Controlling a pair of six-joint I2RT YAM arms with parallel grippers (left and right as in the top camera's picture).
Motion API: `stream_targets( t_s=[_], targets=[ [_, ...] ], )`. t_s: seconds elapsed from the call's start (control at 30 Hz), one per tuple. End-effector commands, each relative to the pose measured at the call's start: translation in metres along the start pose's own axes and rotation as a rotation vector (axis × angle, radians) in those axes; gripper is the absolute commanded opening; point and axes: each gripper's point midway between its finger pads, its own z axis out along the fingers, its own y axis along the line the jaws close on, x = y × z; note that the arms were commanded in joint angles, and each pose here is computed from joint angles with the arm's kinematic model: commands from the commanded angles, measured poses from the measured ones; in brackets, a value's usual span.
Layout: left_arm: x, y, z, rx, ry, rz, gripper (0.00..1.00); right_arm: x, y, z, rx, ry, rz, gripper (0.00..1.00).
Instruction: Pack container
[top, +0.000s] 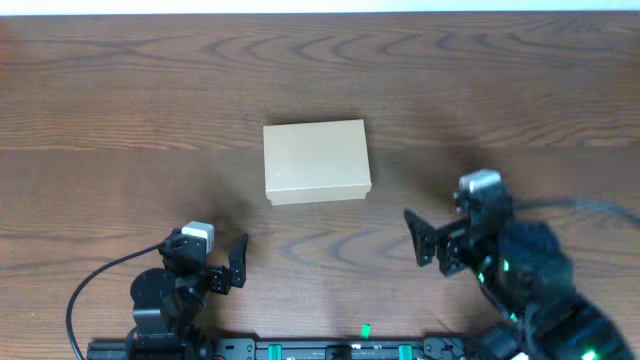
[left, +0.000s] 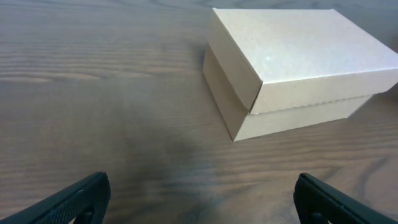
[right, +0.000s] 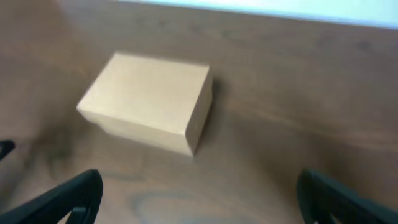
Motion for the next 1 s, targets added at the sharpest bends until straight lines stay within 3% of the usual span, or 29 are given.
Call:
stream_targets(
  t_s=[0.0, 0.17, 0.33, 0.97],
  targets=[
    [0.004, -0.001, 0.002, 0.008, 0.007, -0.009, 0.95, 0.033, -0.009, 0.011, 0.002, -0.052, -0.007, 0.99],
    [0.005, -0.001, 0.002, 0.008, 0.008, -0.009, 0.96, 0.087, -0.018, 0.028, -0.001, -0.054, -0.007, 0.99],
    [0.004, -0.001, 0.002, 0.008, 0.007, -0.009, 0.95, 0.114, -0.022, 0.037, -0.009, -0.065, 0.009, 0.99],
    [0.004, -0.001, 0.002, 0.008, 0.007, -0.009, 0.95, 0.117, -0.018, 0.038, -0.042, -0.098, 0.009, 0.99]
  ],
)
